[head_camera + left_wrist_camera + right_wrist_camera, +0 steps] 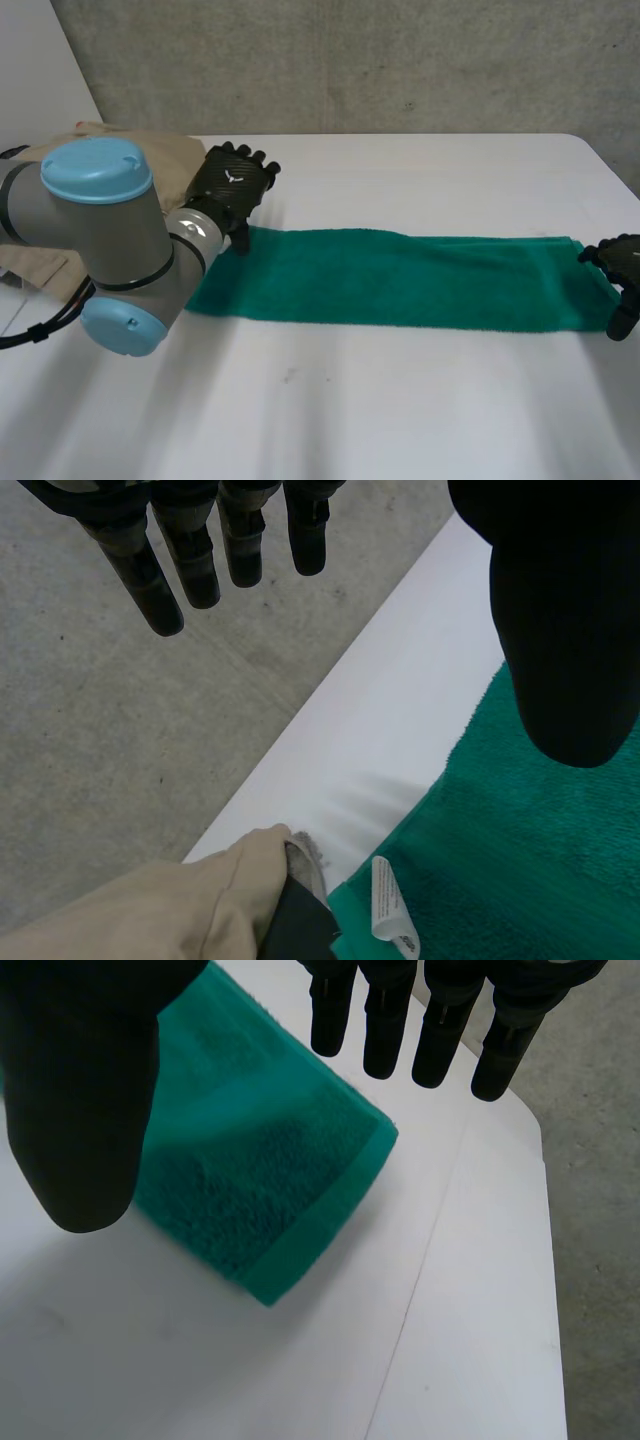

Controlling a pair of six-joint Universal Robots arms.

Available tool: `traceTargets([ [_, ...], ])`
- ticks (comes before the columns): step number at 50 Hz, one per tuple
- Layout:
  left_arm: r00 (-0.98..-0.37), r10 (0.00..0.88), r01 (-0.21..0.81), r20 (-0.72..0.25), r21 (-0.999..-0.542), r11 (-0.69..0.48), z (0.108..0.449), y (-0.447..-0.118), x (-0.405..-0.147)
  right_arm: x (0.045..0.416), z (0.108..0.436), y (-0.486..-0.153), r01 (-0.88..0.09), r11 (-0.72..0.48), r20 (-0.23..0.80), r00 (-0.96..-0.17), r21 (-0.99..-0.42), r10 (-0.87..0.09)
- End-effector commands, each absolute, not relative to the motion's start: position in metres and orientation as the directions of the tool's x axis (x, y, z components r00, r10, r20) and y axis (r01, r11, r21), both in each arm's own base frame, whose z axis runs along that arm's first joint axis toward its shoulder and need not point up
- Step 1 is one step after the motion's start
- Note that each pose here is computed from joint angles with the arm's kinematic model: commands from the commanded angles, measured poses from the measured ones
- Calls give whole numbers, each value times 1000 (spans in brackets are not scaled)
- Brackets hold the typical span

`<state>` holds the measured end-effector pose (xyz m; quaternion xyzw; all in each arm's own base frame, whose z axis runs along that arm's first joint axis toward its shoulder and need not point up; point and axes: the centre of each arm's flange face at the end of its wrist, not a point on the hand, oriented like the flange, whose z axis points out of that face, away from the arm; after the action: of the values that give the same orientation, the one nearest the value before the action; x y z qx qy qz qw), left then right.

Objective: Fold the laundry.

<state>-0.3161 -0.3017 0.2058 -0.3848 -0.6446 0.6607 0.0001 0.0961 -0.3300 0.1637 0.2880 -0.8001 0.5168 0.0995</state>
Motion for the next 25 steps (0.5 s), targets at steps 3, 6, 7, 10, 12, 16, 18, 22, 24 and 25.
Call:
traceTargets([
  [3,-700,500,496,-511,-851,-175,202,-301,-319,87,119,-352,-601,272,509,-791,-752,-340],
  [6,-700,500,495,-510,-851,-174,203,-299,-319,77,121,-355,-640,299,576,-768,-708,-280],
  [7,-701,499,497,-509,-851,-171,203,-299,-318,73,122,-355,-653,314,601,-757,-689,-256],
  [10,-703,496,493,-510,-852,-178,209,-295,-316,55,149,-362,-698,281,699,-706,-659,-113],
  [12,-709,486,484,-511,-854,-191,219,-291,-312,43,173,-367,-746,229,762,-647,-625,-24],
  [16,-713,479,479,-513,-854,-202,228,-285,-308,36,187,-370,-841,209,860,-511,-499,-5],
  [18,-715,476,477,-512,-855,-204,231,-284,-307,39,190,-372,-868,188,884,-468,-459,-5],
  [22,-717,472,476,-512,-855,-205,233,-282,-305,102,198,-368,-894,-29,894,-445,-447,-57],
  [24,-716,475,480,-512,-855,-198,232,-280,-303,159,204,-355,-867,-241,900,-425,-436,-96],
  [25,-716,475,480,-512,-855,-197,231,-279,-303,176,206,-348,-849,-307,902,-418,-430,-107],
])
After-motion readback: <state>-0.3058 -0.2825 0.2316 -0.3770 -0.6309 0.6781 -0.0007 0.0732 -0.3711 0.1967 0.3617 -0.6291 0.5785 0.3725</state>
